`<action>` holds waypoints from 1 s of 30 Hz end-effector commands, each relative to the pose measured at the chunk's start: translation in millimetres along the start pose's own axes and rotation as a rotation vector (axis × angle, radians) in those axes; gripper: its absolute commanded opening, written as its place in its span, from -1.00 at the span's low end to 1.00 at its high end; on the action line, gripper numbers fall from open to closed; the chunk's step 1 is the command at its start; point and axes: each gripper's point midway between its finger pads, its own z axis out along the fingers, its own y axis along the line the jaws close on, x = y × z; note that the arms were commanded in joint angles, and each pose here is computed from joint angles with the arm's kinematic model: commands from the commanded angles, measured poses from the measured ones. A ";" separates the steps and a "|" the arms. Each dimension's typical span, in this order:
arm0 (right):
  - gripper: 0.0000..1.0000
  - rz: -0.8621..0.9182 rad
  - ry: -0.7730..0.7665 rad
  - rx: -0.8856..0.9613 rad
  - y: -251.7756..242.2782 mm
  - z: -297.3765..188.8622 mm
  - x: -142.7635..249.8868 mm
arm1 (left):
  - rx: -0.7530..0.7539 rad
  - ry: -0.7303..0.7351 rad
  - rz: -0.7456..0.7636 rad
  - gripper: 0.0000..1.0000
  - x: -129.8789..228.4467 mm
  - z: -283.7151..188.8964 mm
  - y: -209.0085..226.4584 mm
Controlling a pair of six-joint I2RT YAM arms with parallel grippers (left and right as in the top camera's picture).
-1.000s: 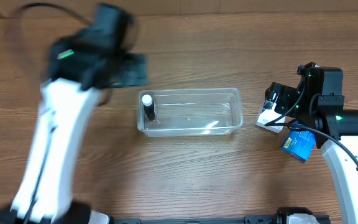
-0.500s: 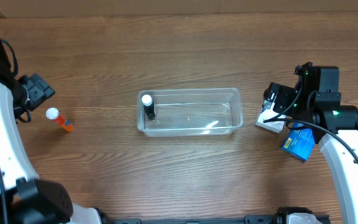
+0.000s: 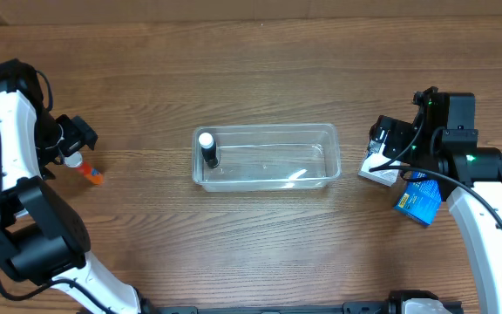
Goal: Pack container
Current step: 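Move the left gripper back and grasp the orange tube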
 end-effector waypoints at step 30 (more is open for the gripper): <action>1.00 0.001 -0.039 -0.014 4.1 -8.3 -13.0 | 0.137 0.079 0.138 -0.92 46.0 -20.1 -50.4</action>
